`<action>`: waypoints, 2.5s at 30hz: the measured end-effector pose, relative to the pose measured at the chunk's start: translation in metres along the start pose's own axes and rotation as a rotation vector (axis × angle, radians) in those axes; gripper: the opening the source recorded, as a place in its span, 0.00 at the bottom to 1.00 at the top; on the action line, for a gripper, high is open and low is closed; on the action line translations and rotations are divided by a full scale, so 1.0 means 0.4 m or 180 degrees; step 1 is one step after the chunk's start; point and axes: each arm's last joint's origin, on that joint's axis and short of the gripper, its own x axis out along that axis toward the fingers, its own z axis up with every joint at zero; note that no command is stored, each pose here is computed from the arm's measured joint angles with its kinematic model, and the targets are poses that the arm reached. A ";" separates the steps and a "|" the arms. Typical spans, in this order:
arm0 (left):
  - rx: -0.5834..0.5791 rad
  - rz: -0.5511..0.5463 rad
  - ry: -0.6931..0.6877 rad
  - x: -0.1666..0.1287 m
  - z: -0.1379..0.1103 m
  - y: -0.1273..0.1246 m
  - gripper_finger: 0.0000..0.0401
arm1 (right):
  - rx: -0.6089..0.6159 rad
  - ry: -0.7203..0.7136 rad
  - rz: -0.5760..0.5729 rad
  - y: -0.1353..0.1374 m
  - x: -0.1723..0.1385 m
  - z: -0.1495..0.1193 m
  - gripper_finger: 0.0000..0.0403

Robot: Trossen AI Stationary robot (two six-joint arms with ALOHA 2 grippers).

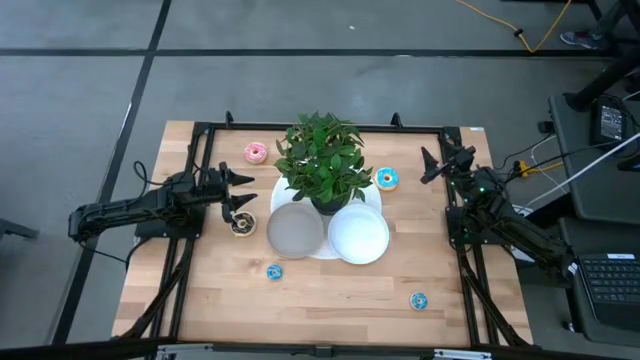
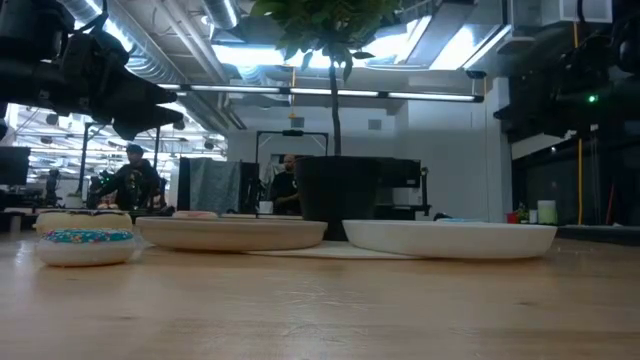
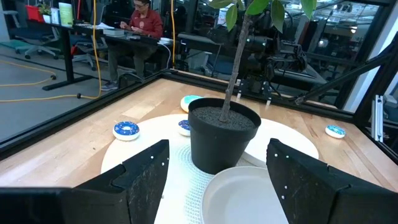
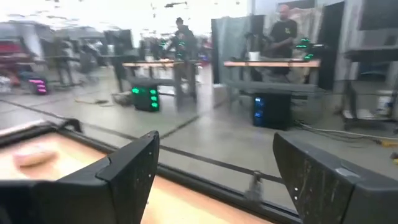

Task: Pick & Place donuts
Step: Put the right small light blue donut on the white plate

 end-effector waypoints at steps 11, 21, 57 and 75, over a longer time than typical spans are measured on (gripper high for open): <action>0.0000 -0.0001 0.0000 0.000 0.000 0.000 0.65 | 0.0103 0.0257 -0.0002 0.016 0.019 0.152 0.78; 0.0001 -0.0001 0.0000 0.000 0.000 0.000 0.65 | -0.0214 0.0620 0.0150 0.055 0.070 0.344 0.78; 0.0000 0.0000 0.0000 0.000 0.000 0.000 0.65 | -0.1325 0.1922 0.2021 0.202 0.093 0.593 0.78; 0.0000 0.0000 0.0000 0.000 0.000 0.000 0.65 | -0.1681 0.1981 0.3237 0.257 0.006 0.612 0.78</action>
